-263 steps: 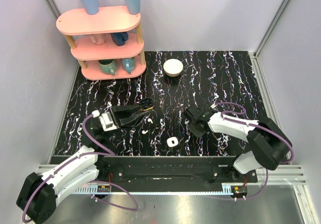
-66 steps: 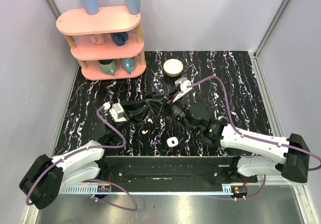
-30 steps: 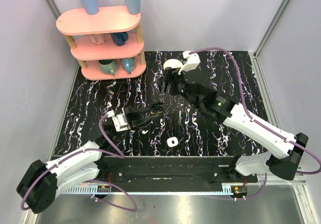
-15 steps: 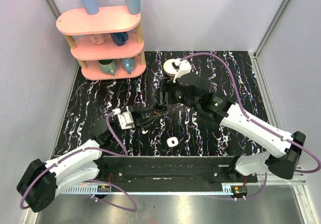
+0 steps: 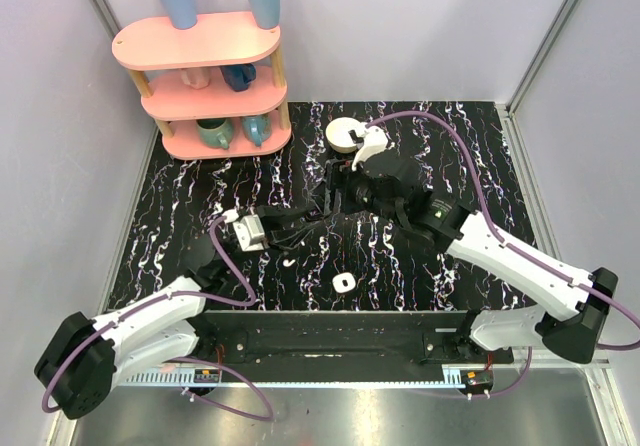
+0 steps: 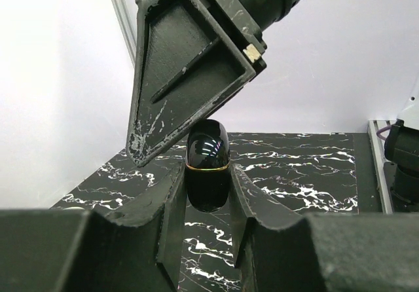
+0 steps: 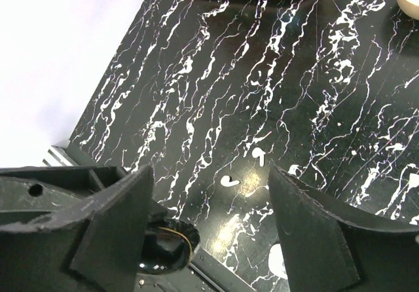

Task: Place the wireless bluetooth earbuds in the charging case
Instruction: Close the charging case with the earbuds.

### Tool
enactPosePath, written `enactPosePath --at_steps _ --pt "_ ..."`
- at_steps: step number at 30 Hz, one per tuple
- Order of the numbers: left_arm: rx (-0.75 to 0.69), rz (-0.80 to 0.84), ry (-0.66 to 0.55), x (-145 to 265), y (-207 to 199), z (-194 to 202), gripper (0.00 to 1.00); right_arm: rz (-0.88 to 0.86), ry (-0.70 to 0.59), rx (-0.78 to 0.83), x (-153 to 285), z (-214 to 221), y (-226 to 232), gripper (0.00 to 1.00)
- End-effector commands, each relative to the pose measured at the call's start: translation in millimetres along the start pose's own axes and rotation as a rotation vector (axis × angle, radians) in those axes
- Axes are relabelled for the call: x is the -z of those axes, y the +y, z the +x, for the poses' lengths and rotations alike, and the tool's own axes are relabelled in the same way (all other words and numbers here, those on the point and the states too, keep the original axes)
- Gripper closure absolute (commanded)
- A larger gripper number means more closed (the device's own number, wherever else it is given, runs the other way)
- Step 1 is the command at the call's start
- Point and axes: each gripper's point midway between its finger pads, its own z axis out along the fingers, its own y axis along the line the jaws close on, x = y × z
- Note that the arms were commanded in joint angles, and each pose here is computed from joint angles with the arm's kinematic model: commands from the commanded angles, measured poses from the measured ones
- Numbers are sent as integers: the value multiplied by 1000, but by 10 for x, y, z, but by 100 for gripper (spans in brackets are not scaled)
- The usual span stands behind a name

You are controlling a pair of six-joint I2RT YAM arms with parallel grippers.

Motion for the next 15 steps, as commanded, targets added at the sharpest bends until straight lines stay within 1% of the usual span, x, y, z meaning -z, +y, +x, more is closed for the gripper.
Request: enactPosePath --at_steps 1,5,7,8,10,11,12,13,14,15 --pt "-45 -68 -121 -55 144 -385 100 -31 3 11 98 39 19 22" --pt "-18 -87 -115 -63 175 -368 100 -18 -14 8 132 28 -23 23" --pt "2 -90 -104 -90 190 -361 100 18 -54 -2 161 -32 -100 21" --pt "49 -95 -67 -97 192 -277 100 52 -89 -4 175 -95 -164 20" --pt "104 -118 -44 -152 248 -285 100 89 -134 8 222 -170 -244 19" --pt "188 -141 8 -152 258 -157 100 143 -175 10 256 -248 -348 18" --pt "220 -149 14 -190 279 -184 100 175 -191 16 266 -271 -415 18" --pt "313 -163 69 -193 264 -42 100 207 -210 28 292 -308 -481 18" --pt "351 -161 98 -211 257 13 100 250 -242 29 343 -368 -566 18" --pt "379 -153 112 -270 262 -14 100 272 -250 29 366 -369 -627 18"
